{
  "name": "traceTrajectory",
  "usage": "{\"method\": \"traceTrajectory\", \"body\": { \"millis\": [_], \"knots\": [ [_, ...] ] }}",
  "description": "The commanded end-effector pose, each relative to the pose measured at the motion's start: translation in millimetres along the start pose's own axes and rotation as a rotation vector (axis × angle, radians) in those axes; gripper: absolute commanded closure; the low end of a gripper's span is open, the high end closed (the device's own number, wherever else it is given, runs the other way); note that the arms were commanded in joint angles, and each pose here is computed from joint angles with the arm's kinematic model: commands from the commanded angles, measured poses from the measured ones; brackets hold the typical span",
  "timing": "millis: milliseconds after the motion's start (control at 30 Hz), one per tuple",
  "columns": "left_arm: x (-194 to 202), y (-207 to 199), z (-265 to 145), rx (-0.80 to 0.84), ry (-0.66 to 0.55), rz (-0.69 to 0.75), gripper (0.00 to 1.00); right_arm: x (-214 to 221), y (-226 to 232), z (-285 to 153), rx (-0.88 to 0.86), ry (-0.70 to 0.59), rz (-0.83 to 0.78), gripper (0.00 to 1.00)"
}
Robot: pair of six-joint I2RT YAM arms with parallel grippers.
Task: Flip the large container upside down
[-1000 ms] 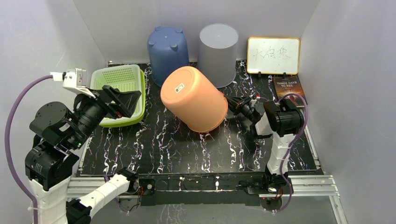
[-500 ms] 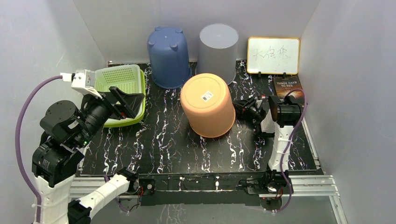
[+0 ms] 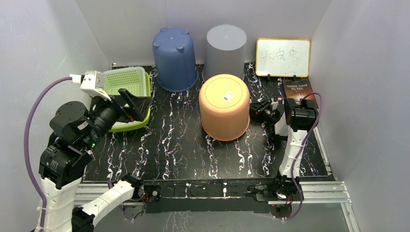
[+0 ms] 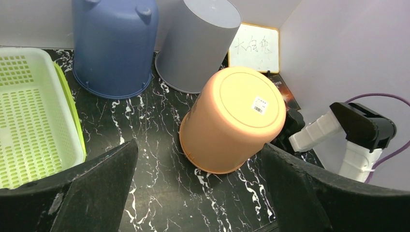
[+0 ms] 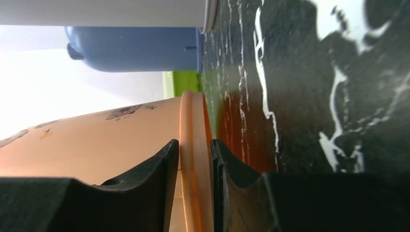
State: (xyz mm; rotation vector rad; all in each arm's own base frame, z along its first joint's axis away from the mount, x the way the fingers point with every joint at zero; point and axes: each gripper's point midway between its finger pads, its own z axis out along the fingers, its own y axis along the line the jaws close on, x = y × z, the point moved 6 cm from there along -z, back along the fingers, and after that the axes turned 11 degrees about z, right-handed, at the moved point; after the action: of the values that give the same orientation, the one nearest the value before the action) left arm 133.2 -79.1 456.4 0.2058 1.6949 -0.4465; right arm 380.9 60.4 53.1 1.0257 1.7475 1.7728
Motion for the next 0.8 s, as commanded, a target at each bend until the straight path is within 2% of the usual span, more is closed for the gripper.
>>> {"method": "traceTrajectory", "body": {
  "millis": [0, 233, 367, 533, 700, 767],
  "knots": [
    [-2.2, -0.8, 5.2, 0.006, -0.015, 0.007, 0.02, -19.4, 8.2, 2.9, 0.062, -0.079, -0.150, 0.72],
    [1.3, -1.1, 9.7, 0.010, 0.000, 0.011, 0.02, -29.9, -6.1, 1.5, 0.203, -0.130, -0.198, 0.71],
    [3.6, 0.0, 9.4, 0.005, 0.004, 0.013, 0.02, -36.5, -2.7, -1.2, 0.282, -0.172, -0.275, 0.69],
    [6.7, 0.8, 10.2, 0.001, 0.013, 0.015, 0.02, -47.3, 28.5, -7.5, 0.399, -0.243, -0.449, 0.62],
    [12.5, 1.7, 12.1, 0.000, 0.017, 0.013, 0.02, -55.6, 76.8, -19.0, 0.496, -0.329, -0.627, 0.53],
    [14.9, 2.2, 13.3, -0.002, 0.020, 0.014, 0.02, -52.8, 106.2, -22.7, 0.481, -0.356, -0.693, 0.47]
  ]
}}
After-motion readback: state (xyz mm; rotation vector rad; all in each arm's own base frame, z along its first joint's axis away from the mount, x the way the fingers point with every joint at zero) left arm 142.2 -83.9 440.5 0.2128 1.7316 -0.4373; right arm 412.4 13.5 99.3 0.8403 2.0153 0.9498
